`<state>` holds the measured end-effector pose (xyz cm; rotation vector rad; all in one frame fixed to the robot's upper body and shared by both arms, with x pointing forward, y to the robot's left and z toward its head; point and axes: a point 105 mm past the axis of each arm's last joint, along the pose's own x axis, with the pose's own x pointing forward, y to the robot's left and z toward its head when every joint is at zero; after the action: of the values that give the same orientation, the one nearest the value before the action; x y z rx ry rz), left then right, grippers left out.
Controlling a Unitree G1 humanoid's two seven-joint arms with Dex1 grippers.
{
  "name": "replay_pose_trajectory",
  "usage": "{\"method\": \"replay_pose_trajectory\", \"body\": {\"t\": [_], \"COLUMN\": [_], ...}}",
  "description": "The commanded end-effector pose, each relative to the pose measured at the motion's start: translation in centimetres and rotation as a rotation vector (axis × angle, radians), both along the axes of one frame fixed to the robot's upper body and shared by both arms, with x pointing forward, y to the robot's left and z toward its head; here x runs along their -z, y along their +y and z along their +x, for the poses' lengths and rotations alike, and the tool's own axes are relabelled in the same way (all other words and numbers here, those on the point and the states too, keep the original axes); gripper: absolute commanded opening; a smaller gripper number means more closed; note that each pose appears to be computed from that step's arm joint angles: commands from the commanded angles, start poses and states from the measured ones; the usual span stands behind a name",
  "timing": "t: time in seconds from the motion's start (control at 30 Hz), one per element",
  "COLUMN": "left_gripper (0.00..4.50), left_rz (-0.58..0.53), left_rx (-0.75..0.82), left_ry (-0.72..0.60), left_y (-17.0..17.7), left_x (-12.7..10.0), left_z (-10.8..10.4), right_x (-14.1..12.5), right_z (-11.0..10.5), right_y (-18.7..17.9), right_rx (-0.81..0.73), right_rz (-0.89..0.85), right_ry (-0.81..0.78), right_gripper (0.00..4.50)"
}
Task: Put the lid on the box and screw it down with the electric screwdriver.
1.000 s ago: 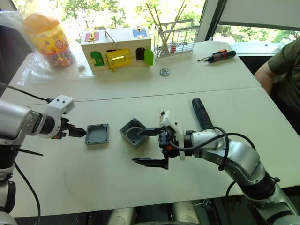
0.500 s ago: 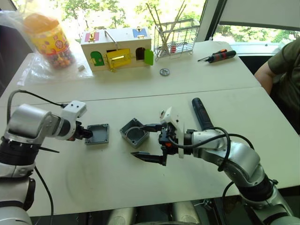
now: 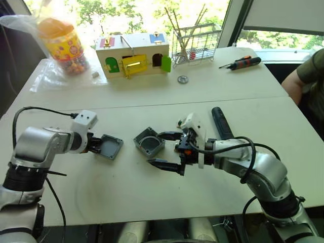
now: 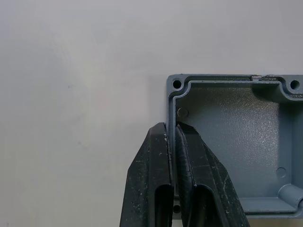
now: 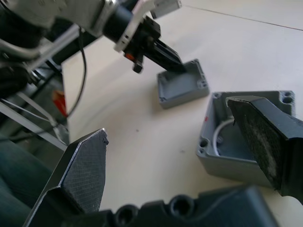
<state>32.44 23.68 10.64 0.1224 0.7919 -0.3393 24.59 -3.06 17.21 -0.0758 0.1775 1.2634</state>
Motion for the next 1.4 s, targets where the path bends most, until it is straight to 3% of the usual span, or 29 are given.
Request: {"method": "replay_pose_trajectory", "body": {"t": [0.03,0.2,0.4,0.57,0.73,1.13,1.23,1.4], "left_gripper": [0.09,0.09,0.09,0.09,0.09,0.09,0.0,0.0], "left_rz": [-0.072,-0.162,-0.199,-0.243,-0.283,-0.351,-0.357,-0.372], "left_rx": [0.031,0.111,0.185,0.226,0.262,0.294,0.297,0.302], "left_ry": [-0.242,-0.521,-0.662,-0.724,-0.718,-0.712,-0.7,-0.688], "left_y": [0.2,-1.1,-5.0,-8.0,-9.7,-10.9,-11.1,-11.3], "left_x": [-5.4,-11.9,-14.8,-15.6,-15.3,-16.0,-15.7,-15.7], "left_z": [2.3,4.2,5.6,6.4,6.6,6.3,6.2,6.0], "right_x": [-2.6,-4.9,-7.7,-8.8,-8.0,-7.9,-7.9,-7.6], "right_z": [1.1,5.2,9.4,10.4,10.4,10.2,10.2,10.2], "right_y": [-0.6,-0.7,0.7,1.8,1.6,1.1,1.0,1.3], "right_rx": [0.033,0.188,0.329,0.341,0.368,0.392,0.391,0.391], "right_rz": [0.113,0.199,0.313,0.397,0.386,0.44,0.447,0.45], "right_ry": [0.014,0.042,0.146,0.253,0.28,0.272,0.269,0.263], "right_gripper": [4.5,4.5,4.5,4.5,4.5,4.5,3.88,2.08]}}
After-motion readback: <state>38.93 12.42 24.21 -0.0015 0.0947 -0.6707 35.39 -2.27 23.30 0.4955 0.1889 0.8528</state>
